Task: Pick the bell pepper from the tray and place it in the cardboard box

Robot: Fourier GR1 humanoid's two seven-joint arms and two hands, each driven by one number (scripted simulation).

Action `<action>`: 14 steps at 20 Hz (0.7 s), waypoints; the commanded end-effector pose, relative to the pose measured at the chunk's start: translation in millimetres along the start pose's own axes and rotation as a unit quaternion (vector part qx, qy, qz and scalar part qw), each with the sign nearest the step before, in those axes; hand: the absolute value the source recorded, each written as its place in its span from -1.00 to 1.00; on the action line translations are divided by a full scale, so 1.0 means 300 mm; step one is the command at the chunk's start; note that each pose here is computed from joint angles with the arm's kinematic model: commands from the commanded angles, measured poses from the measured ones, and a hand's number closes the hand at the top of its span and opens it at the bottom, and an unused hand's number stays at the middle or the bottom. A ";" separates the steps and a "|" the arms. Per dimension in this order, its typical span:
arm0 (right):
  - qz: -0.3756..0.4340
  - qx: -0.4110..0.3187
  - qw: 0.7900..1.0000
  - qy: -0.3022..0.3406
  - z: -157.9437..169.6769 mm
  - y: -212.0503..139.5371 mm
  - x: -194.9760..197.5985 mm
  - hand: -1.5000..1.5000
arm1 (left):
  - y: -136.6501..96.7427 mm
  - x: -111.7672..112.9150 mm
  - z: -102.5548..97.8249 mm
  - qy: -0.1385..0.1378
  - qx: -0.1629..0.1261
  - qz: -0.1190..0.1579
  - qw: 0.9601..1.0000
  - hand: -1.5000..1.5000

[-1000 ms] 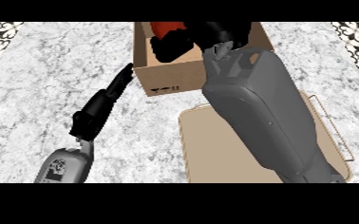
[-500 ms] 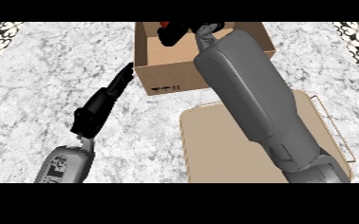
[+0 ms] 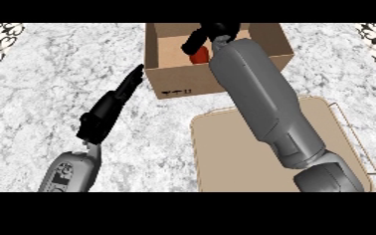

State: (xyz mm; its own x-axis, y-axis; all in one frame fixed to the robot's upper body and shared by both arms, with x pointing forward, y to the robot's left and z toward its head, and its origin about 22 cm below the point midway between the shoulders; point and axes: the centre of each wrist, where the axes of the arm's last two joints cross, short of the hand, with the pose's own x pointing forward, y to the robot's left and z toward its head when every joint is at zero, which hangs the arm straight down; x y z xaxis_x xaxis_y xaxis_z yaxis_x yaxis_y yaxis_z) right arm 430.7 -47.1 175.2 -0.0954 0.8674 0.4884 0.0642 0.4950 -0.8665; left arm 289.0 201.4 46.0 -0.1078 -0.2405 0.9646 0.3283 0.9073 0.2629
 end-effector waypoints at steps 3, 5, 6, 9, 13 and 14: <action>-0.059 0.018 0.998 0.001 -0.022 0.080 -0.092 -1.00 | -0.060 0.002 -0.044 0.003 0.000 -0.008 1.000 0.00; -0.124 -0.014 0.992 -0.014 -0.031 0.030 -0.083 -1.00 | 0.014 0.016 -0.008 0.001 0.004 0.003 1.000 0.00; -0.146 -0.032 0.989 -0.008 -0.023 0.063 -0.141 -1.00 | -0.058 0.022 -0.007 0.002 -0.001 0.001 1.000 0.00; -0.230 -0.097 0.968 -0.024 -0.036 -0.020 -0.155 -1.00 | 0.024 0.009 -0.007 0.009 0.007 0.004 1.000 0.00; -0.334 -0.135 0.933 -0.020 -0.037 -0.061 -0.244 -1.00 | -0.009 0.011 -0.013 -0.001 0.015 -0.003 1.000 0.00; -0.355 -0.131 0.925 -0.026 -0.045 -0.103 -0.220 -1.00 | -0.001 -0.022 0.042 0.000 0.012 0.004 1.000 0.00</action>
State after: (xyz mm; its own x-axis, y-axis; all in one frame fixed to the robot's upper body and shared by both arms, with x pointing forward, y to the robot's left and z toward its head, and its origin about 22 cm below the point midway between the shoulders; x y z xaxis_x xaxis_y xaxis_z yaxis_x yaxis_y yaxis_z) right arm 446.0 -99.4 159.1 -0.2043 0.4683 0.8596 0.1793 0.8812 -0.4375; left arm 285.8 200.3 42.5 -0.1022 -0.2393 0.9656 0.3102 0.9146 0.2595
